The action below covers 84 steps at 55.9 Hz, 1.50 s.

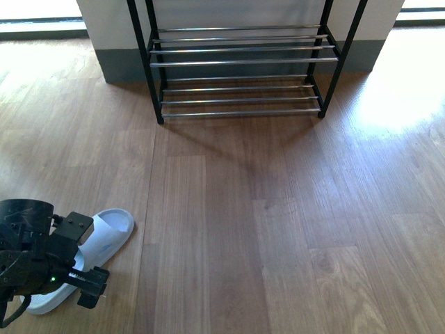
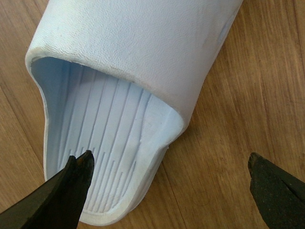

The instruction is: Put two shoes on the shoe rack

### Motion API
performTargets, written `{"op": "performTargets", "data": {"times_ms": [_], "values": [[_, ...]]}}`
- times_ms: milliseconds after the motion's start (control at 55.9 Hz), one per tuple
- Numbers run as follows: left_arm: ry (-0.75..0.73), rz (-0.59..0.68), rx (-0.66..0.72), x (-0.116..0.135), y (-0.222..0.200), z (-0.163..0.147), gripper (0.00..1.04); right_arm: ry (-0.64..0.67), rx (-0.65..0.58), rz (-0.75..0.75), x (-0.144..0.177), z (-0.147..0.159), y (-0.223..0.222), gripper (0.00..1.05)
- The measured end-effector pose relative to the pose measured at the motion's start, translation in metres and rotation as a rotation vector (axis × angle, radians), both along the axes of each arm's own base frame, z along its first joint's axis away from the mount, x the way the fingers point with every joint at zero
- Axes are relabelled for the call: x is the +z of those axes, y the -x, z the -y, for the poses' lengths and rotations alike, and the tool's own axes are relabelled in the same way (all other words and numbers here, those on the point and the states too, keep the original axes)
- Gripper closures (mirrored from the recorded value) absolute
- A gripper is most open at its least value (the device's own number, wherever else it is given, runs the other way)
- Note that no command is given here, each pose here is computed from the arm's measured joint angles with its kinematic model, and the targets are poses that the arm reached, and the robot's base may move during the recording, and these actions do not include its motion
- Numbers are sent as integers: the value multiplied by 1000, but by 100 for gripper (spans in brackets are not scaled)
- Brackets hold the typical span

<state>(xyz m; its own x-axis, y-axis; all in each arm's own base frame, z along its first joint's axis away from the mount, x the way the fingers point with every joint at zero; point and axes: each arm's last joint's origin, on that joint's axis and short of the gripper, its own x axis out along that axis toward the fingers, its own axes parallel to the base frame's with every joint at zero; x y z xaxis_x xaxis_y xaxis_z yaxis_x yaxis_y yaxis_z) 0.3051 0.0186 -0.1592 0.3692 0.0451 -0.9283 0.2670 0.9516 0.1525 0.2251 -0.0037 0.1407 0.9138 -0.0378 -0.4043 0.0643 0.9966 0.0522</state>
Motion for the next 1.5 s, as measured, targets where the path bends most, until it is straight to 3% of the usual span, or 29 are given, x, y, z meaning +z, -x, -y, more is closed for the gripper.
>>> {"op": "performTargets", "data": {"times_ms": [107,232,751,1109,1288,1502], "values": [[-9,-1,-16,0,0,0,12,0,0,0,0,0,0,103],[-40,21,-1,1,-1,-1,35,0,0,0,0,0,0,103],[-111,69,34,3,-3,-1,104,0,0,0,0,0,0,103],[-12,86,-13,3,-3,2,102,0,0,0,0,0,0,103],[-4,178,-51,3,-3,2,70,0,0,0,0,0,0,103],[11,271,12,2,-2,1,33,0,0,0,0,0,0,103]]}}
